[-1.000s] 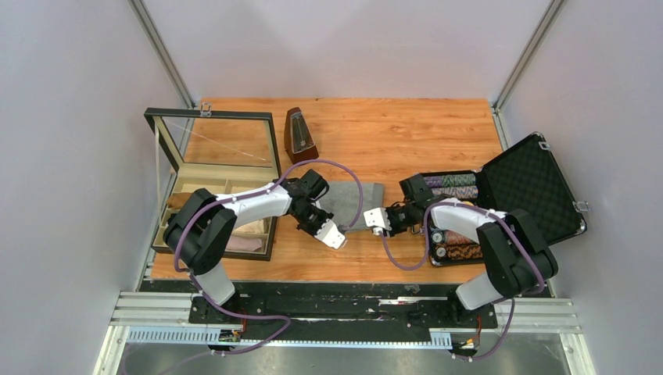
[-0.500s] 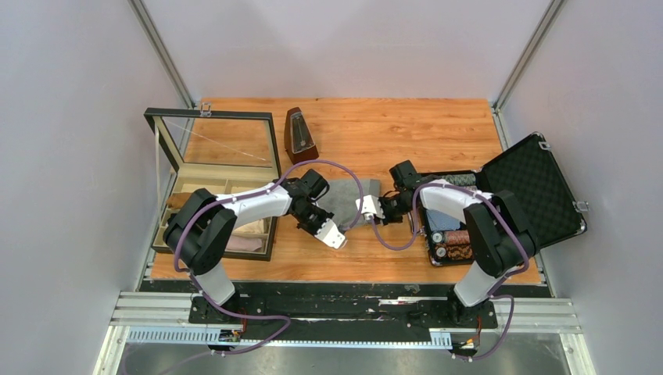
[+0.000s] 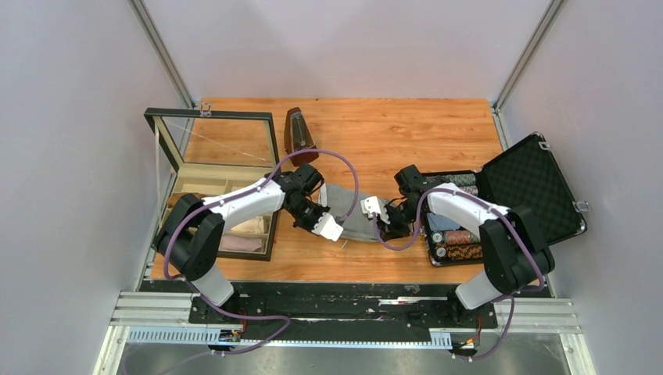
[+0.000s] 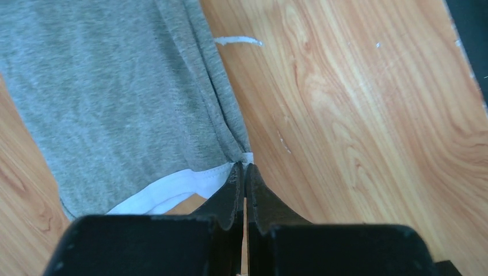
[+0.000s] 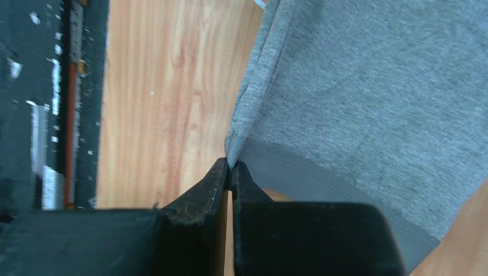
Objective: Roll the underwear
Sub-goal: Fold the underwear at the center of the board.
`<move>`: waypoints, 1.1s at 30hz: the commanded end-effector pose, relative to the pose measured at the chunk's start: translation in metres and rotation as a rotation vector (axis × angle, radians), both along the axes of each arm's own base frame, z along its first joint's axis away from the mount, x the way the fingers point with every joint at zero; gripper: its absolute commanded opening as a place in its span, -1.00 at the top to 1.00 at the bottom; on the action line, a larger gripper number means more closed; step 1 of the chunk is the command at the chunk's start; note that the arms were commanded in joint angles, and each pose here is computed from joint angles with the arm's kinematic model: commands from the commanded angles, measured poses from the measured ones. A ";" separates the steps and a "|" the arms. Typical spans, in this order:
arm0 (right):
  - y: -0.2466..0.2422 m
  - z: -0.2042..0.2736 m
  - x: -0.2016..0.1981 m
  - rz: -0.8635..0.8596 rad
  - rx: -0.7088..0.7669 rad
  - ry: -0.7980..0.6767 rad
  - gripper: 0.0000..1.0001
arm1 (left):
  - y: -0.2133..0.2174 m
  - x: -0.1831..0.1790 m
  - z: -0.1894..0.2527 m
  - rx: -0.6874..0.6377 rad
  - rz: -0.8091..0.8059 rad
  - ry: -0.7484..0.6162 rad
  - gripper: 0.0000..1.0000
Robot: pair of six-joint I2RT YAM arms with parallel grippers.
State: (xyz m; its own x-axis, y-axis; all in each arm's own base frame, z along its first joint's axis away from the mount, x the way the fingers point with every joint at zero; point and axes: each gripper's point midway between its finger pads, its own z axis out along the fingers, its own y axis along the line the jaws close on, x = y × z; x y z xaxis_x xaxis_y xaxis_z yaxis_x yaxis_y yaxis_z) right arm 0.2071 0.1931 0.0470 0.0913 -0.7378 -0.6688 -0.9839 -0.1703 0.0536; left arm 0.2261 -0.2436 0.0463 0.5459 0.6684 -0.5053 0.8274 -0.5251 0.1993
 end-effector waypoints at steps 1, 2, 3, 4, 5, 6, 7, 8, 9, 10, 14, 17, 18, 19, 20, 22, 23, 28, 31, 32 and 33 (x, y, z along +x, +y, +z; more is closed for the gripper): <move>0.004 0.009 -0.026 -0.097 0.018 0.204 1.00 | 0.003 -0.021 0.010 0.028 0.031 0.170 1.00; 0.005 0.010 -0.028 -0.118 0.014 0.239 1.00 | 0.004 -0.023 0.013 0.042 0.034 0.194 1.00; 0.005 0.011 -0.031 -0.132 0.012 0.270 1.00 | 0.005 -0.026 0.011 0.051 0.035 0.228 1.00; 0.005 0.013 -0.032 -0.150 0.015 0.297 1.00 | 0.007 -0.030 0.016 0.067 0.035 0.260 1.00; 0.005 0.017 -0.033 -0.166 0.023 0.321 1.00 | 0.006 -0.034 0.015 0.073 0.034 0.295 1.00; 0.006 0.020 -0.034 -0.177 0.028 0.340 1.00 | 0.007 -0.036 0.022 0.083 0.038 0.323 1.00; 0.006 0.024 -0.032 -0.188 0.034 0.352 1.00 | 0.007 -0.037 0.022 0.087 0.041 0.349 1.00; 0.006 0.027 -0.033 -0.198 0.038 0.367 1.00 | 0.007 -0.036 0.026 0.093 0.048 0.370 1.00; 0.005 0.030 -0.033 -0.210 0.040 0.386 1.00 | 0.003 -0.033 0.032 0.081 0.055 0.375 1.00; 0.004 0.034 -0.031 -0.224 0.047 0.402 1.00 | 0.003 -0.032 0.033 0.084 0.066 0.391 1.00; -0.001 0.043 -0.021 -0.295 0.070 0.486 1.00 | -0.007 -0.013 0.043 0.048 0.100 0.381 1.00; -0.006 0.049 -0.009 -0.353 0.088 0.556 1.00 | -0.016 0.001 0.050 0.032 0.116 0.370 1.00; -0.008 0.049 -0.005 -0.369 0.087 0.580 1.00 | -0.017 0.004 0.047 0.036 0.121 0.377 1.00; -0.010 0.049 -0.001 -0.384 0.085 0.602 1.00 | -0.020 0.011 0.051 0.026 0.123 0.366 1.00; -0.012 0.048 0.003 -0.399 0.083 0.625 1.00 | -0.020 0.015 0.047 0.034 0.131 0.371 1.00; -0.015 0.048 0.013 -0.431 0.088 0.664 1.00 | -0.024 0.028 0.046 0.030 0.148 0.361 1.00; -0.017 0.048 0.018 -0.447 0.092 0.679 1.00 | -0.027 0.037 0.049 0.019 0.160 0.349 1.00; -0.024 0.050 0.046 -0.513 0.111 0.722 1.00 | -0.031 0.061 0.039 0.052 0.192 0.323 1.00; -0.026 0.051 0.058 -0.536 0.120 0.743 1.00 | -0.035 0.076 0.037 0.042 0.219 0.306 1.00; -0.027 0.050 0.061 -0.543 0.118 0.745 1.00 | -0.036 0.081 0.039 0.037 0.231 0.299 1.00; -0.028 0.048 0.064 -0.550 0.113 0.750 1.00 | -0.037 0.085 0.036 0.037 0.238 0.300 1.00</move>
